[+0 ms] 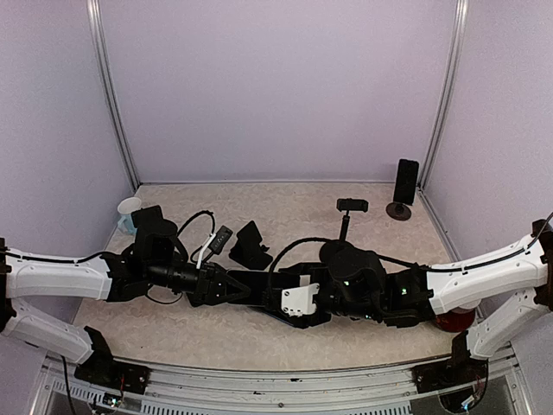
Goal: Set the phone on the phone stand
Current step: Pass from the right arm to the left
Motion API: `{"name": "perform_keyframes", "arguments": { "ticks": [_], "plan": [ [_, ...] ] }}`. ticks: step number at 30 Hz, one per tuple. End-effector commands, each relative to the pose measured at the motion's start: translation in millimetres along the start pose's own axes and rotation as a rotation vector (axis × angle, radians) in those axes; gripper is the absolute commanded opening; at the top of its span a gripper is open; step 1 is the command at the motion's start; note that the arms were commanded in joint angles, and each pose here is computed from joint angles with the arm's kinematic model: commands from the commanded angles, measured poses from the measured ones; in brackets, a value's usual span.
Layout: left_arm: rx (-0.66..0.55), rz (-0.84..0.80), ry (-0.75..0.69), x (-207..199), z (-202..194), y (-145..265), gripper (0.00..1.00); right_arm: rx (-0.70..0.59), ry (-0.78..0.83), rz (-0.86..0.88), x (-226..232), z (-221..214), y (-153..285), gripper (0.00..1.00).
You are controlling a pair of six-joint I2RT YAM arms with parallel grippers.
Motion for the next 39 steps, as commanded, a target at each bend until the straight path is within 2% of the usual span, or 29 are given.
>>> {"name": "perform_keyframes", "arguments": {
  "ticks": [1, 4, 10, 17, 20, 22, 23, 25, 35, 39],
  "plan": [
    [-0.027, -0.060, -0.046, -12, 11, 1, 0.53, -0.072, -0.019, -0.071, -13, 13, 7, 0.51],
    [-0.029, -0.064, -0.049, -13, 11, 1, 0.43, -0.072, -0.019, -0.069, -13, 13, 6, 0.51],
    [-0.027, -0.071, -0.049, -12, 9, 1, 0.16, -0.074, -0.020, -0.088, -15, 13, 8, 0.52],
    [-0.041, -0.094, -0.048, -14, 9, 2, 0.00, -0.063, -0.027, -0.106, -14, 11, 6, 0.58],
    [-0.050, -0.095, -0.054, -15, 9, 3, 0.00, -0.055, -0.036, -0.115, -15, 11, 5, 0.68],
    [-0.069, -0.084, -0.062, -16, 11, 5, 0.00, -0.056, -0.047, -0.126, -18, 12, 6, 0.81],
    [-0.080, -0.076, -0.071, -17, 12, 6, 0.00, -0.059, -0.055, -0.132, -19, 12, 7, 0.84],
    [-0.110, -0.052, -0.092, -19, 14, 10, 0.00, -0.077, -0.080, -0.146, -23, 14, 11, 0.99],
    [-0.302, 0.060, -0.223, -34, 17, 38, 0.00, -0.235, -0.272, -0.202, -48, 33, 35, 1.00],
    [-0.376, 0.092, -0.295, -44, 16, 47, 0.00, -0.291, -0.401, -0.207, -64, 38, 42, 1.00]
  ]
}}
Point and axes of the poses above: each gripper's point midway between its finger pads, its own y axis back along the fingers, its own x axis along the line the jaws close on, z = x × y, the point moved 9 cm from there along y, back along the fingers, and after that the axes turned 8 degrees about y, right-handed, at the moved point
